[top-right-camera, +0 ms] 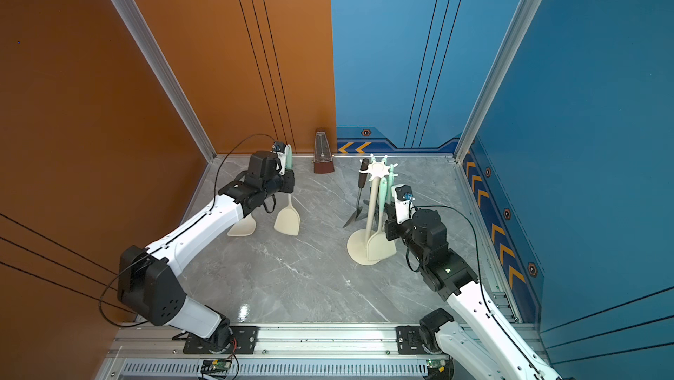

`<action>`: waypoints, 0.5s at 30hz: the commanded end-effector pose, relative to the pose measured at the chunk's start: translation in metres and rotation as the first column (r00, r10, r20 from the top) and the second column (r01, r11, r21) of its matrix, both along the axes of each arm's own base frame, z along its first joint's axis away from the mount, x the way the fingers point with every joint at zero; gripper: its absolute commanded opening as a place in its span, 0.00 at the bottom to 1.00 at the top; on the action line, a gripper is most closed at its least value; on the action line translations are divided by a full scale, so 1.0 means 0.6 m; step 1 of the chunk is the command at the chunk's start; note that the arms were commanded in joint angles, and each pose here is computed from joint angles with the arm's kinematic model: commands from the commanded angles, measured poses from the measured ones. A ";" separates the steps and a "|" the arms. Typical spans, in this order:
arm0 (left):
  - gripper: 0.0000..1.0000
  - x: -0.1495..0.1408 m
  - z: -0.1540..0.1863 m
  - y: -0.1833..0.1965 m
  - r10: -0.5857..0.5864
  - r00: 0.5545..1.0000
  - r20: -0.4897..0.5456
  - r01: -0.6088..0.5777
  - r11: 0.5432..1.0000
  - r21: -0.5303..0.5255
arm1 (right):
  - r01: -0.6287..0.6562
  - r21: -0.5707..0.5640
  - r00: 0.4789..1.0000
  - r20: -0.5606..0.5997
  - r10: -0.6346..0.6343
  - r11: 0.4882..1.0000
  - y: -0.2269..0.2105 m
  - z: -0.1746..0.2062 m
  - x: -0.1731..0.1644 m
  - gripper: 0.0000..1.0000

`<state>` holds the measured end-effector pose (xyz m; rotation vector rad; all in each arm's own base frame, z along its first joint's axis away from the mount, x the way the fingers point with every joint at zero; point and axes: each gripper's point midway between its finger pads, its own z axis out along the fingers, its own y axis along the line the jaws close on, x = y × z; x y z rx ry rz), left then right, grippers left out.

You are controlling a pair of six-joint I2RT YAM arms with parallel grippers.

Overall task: Take the spatula off the kitchen utensil rack
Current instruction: Place the spatula at the center of the board.

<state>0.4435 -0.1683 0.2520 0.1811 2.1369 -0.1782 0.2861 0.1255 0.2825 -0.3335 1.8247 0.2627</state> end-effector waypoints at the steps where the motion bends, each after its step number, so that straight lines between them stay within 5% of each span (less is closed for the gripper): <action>1: 0.00 0.016 0.004 0.009 -0.003 1.000 -0.025 0.003 1.000 -0.004 | 0.044 -0.044 0.991 -0.123 -0.049 0.998 -0.017 -0.063 -0.011 0.15; 15: 0.00 0.089 -0.065 0.052 0.027 0.986 -0.163 -0.026 1.000 0.011 | 0.052 -0.048 0.991 -0.122 -0.057 0.998 -0.021 -0.062 -0.014 0.15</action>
